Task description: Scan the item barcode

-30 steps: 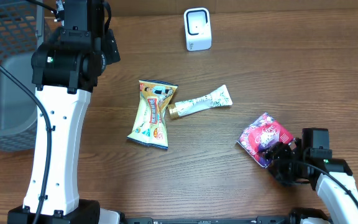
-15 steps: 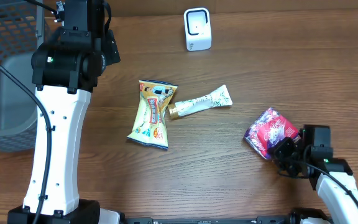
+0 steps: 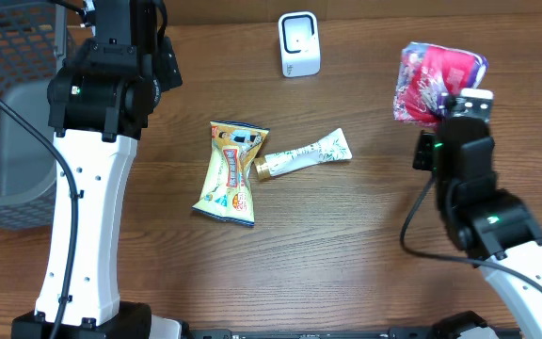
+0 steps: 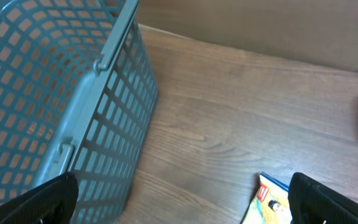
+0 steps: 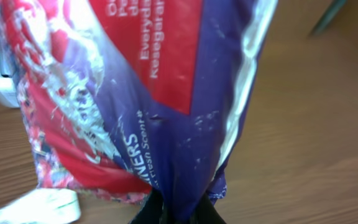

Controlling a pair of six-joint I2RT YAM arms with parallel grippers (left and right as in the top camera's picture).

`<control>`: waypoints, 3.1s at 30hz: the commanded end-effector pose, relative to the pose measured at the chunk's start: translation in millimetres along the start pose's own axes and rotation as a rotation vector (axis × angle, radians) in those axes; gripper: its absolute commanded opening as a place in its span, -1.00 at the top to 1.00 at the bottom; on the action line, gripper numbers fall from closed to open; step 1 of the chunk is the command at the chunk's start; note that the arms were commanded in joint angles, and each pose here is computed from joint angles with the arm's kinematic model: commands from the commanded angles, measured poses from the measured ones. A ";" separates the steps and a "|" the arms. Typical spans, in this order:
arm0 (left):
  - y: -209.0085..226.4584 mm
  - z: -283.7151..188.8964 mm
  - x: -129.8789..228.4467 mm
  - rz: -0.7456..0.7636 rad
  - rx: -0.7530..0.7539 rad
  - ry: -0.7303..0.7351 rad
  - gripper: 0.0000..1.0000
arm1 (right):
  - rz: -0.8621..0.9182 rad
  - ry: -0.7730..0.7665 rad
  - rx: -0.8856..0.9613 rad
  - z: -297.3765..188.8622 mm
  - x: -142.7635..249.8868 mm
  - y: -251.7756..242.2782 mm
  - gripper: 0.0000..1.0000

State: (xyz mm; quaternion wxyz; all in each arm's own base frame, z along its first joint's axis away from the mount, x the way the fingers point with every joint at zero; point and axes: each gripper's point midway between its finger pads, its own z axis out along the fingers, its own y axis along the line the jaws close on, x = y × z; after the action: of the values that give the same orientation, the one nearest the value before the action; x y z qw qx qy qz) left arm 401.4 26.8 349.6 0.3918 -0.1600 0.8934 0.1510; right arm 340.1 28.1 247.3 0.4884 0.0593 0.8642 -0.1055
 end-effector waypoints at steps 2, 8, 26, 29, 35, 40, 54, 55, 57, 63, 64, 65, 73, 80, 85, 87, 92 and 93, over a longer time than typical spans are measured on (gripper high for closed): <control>-0.5 -0.4 -8.4 -0.032 0.012 -0.032 -0.99 | -0.298 -0.120 0.502 -35.5 -26.6 -38.3 0.92; -5.1 2.2 -18.1 -0.108 0.025 -0.066 -1.00 | -0.679 -0.066 0.805 -41.2 -19.9 -19.8 0.92; -36.9 51.5 15.5 -0.052 0.049 0.099 -1.00 | -1.484 0.176 0.765 69.5 129.9 86.8 0.92; -36.8 51.8 16.5 -0.050 0.048 0.102 -0.99 | -1.551 0.148 0.741 67.8 146.3 103.9 0.92; -36.8 51.8 16.6 -0.050 0.047 0.103 -1.00 | -1.538 0.007 0.672 45.3 158.3 141.4 0.24; -36.9 51.8 16.7 -0.049 0.048 0.103 -1.00 | -1.529 -0.120 0.598 19.2 167.8 177.7 -0.92; -34.2 51.1 23.9 -0.035 0.038 0.132 -0.99 | -1.015 -0.467 0.270 -70.4 176.0 283.3 -1.00; -33.9 50.9 25.0 -0.033 0.036 0.136 -1.00 | -0.989 -0.467 0.267 -69.5 173.8 283.8 -1.00; -33.2 50.7 26.8 -0.029 0.034 0.143 -0.99 | -0.942 -0.462 0.269 -65.6 168.8 283.0 -1.00; -32.6 50.5 28.4 -0.025 0.031 0.149 -1.00 | -0.798 -0.377 0.391 -14.9 130.5 253.1 -1.00; -32.2 50.5 28.8 -0.024 0.030 0.151 -1.00 | -0.770 -0.360 0.419 -6.3 117.2 247.3 -1.00; -32.0 50.4 29.1 -0.023 0.029 0.152 -0.99 | -0.738 -0.349 0.441 -0.3 103.9 242.9 -1.00; -32.9 50.6 27.7 -0.027 0.032 0.146 -1.00 | -0.343 -0.298 0.657 35.1 -18.3 142.9 -1.00; -33.2 50.9 25.3 -0.031 0.032 0.136 -0.99 | -0.556 -0.248 0.822 75.4 -71.2 81.7 -1.00; -32.8 50.8 25.8 -0.021 0.031 0.138 -1.00 | -0.899 -0.170 0.869 129.0 -91.6 44.4 -1.00; -32.3 50.8 26.5 -0.008 0.031 0.141 -1.00 | -1.012 -0.068 0.886 151.7 -90.2 18.5 -1.00; -32.4 50.7 26.8 -0.005 0.031 0.142 -0.99 | -0.839 0.020 1.005 166.6 -100.9 -74.0 -1.00; -32.2 50.8 26.8 -0.005 0.030 0.142 -1.00 | -0.810 0.052 1.029 168.5 -100.6 -97.1 -1.00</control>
State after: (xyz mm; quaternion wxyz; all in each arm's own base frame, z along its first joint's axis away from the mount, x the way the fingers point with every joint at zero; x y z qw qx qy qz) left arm 429.8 11.1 293.9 0.3330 -0.1669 0.9197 0.1238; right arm 513.1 -62.0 233.7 0.2766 -0.1094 0.6694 -0.6807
